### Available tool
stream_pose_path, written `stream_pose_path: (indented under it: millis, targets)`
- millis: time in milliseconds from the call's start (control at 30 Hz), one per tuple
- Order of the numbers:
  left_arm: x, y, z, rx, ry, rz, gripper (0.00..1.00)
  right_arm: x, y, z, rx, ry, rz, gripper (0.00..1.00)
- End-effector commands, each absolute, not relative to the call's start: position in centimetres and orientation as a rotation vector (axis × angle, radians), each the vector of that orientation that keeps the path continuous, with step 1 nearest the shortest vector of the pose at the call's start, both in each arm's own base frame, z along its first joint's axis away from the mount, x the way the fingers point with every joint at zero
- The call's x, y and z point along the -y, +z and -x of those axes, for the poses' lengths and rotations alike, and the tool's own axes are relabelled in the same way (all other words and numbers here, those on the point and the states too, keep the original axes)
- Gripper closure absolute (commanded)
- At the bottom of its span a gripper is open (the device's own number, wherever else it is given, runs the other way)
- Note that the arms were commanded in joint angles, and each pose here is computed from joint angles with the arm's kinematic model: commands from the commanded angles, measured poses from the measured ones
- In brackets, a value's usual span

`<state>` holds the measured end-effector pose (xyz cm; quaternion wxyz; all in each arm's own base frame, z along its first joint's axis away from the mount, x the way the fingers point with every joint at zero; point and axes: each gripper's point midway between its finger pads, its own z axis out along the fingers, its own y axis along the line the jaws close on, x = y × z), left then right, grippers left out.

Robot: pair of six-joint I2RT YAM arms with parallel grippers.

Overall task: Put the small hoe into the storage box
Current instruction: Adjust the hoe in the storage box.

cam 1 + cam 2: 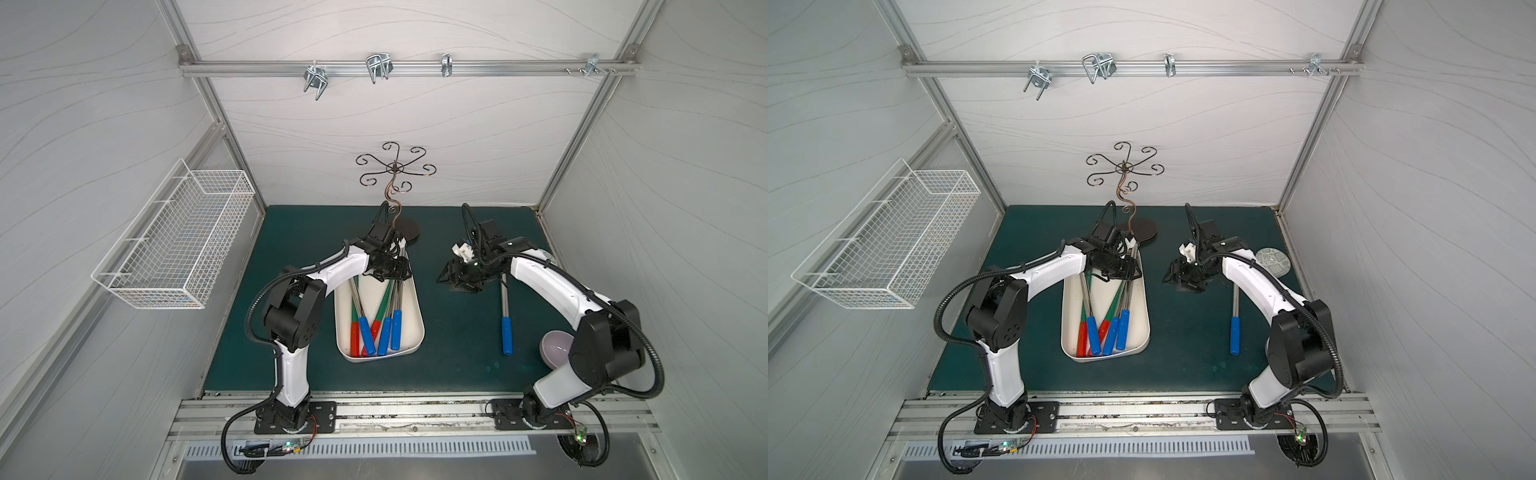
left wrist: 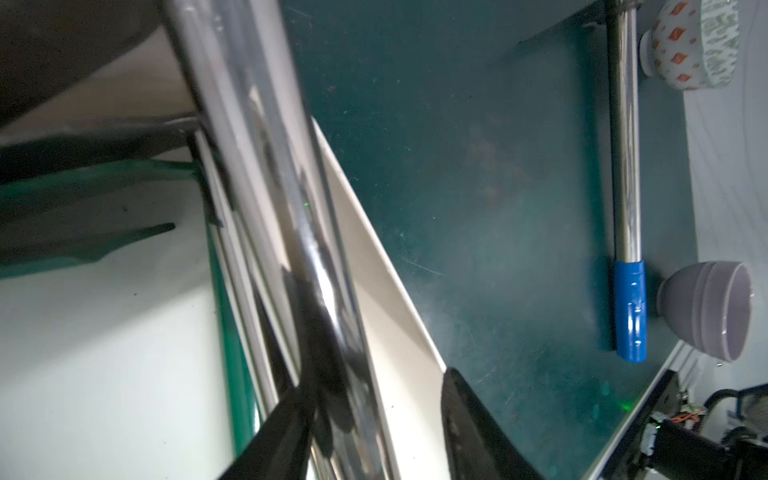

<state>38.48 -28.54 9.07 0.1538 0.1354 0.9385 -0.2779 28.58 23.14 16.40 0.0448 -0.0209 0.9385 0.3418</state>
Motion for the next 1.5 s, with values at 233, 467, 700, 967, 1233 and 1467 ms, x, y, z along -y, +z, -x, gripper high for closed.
stream_pose_path:
  millis: [233,467,700,967,1233,1467]
  targets:
    - [30.7,9.1,-40.3,-2.620,-1.117,-0.285,0.59,-22.8,16.8,-27.9,-2.859,1.058,0.099,0.40]
    - [29.4,9.7,-40.4,-2.604,-1.136,-0.217,0.87,-22.6,16.6,-27.7,-2.864,1.051,0.099,0.40]
    - [26.6,12.1,-40.3,-2.647,-0.911,-0.189,1.00,-22.7,16.6,-27.7,-2.863,1.058,0.092,0.40]
    - [25.0,10.2,-40.9,-2.756,-0.826,-0.095,1.00,-22.6,16.5,-27.6,-2.864,1.056,0.093,0.40]
    - [25.7,7.7,-41.4,-2.809,-0.847,-0.108,1.00,-22.6,16.4,-27.5,-2.869,1.054,0.097,0.40]
    - [26.6,5.7,-40.1,-2.939,-0.899,-0.180,1.00,-22.6,16.0,-27.5,-2.877,1.054,0.091,0.40]
